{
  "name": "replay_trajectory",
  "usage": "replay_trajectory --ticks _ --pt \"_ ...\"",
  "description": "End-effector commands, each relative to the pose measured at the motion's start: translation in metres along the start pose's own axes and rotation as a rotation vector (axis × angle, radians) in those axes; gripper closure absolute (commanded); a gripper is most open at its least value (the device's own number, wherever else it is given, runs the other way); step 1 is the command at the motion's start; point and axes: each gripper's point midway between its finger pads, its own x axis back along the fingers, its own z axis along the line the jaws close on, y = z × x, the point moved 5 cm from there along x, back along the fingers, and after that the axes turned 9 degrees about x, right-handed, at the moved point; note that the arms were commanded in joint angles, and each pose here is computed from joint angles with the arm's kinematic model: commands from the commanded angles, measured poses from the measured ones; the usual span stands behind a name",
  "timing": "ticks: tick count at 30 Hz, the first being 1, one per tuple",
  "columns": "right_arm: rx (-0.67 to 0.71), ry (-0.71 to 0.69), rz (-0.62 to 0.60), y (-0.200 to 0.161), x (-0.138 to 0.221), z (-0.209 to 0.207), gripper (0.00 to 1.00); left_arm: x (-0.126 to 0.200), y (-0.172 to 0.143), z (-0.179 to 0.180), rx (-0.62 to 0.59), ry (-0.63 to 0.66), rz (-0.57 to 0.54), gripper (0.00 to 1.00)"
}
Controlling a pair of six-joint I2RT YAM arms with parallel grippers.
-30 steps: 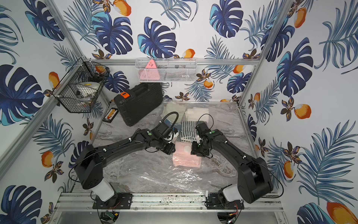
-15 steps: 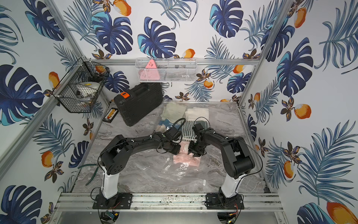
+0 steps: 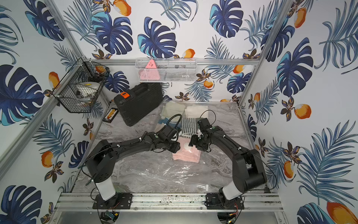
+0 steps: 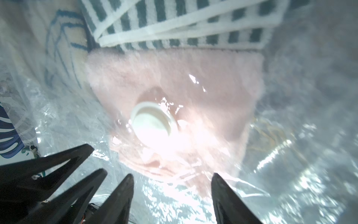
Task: Place the folded towel into the vacuum bag
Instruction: Adjust the vacuum bag at the center of the board, then close the vacuum bag at the center of the board.
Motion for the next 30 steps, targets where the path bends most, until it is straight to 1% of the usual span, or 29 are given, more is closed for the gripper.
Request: replay_trajectory --ticks 1,4,7,9,13,18,21,23,25,27,30 --pt "-0.051 -0.107 0.031 -0.035 0.015 -0.025 0.29 0.017 -0.017 -0.027 -0.108 -0.068 -0.004 0.6" --pt "-0.114 -0.168 0.037 -0.063 0.025 -0.046 0.26 0.027 -0.033 -0.046 -0.155 -0.107 -0.016 0.59" --pt "-0.19 -0.192 0.069 -0.084 0.029 -0.063 0.25 0.031 -0.043 -0.062 -0.214 -0.124 -0.024 0.59" --pt "-0.215 -0.214 0.058 -0.087 0.039 -0.064 0.23 0.032 -0.047 -0.07 -0.237 -0.14 -0.023 0.59" --pt "-0.324 -0.241 0.057 -0.098 0.048 -0.076 0.22 0.036 -0.054 -0.091 -0.309 -0.182 -0.033 0.58" --pt "-0.416 -0.165 0.081 -0.119 0.035 -0.083 0.22 0.048 -0.067 -0.119 -0.444 -0.279 -0.112 0.57" --pt "-0.439 -0.13 0.117 -0.122 0.027 -0.085 0.22 0.058 -0.086 -0.14 -0.631 -0.295 -0.184 0.54" --pt "-0.445 -0.072 0.127 -0.121 0.021 -0.08 0.22 0.061 -0.094 -0.147 -0.709 -0.293 -0.214 0.52" --pt "-0.464 0.011 0.142 -0.122 0.012 -0.074 0.23 0.06 -0.099 -0.148 -0.755 -0.282 -0.221 0.5" --pt "-0.479 0.059 0.156 -0.124 0.004 -0.071 0.24 0.056 -0.104 -0.147 -0.787 -0.262 -0.207 0.49" --pt "-0.486 0.067 0.173 -0.128 -0.002 -0.074 0.27 0.051 -0.115 -0.145 -0.834 -0.245 -0.17 0.46"
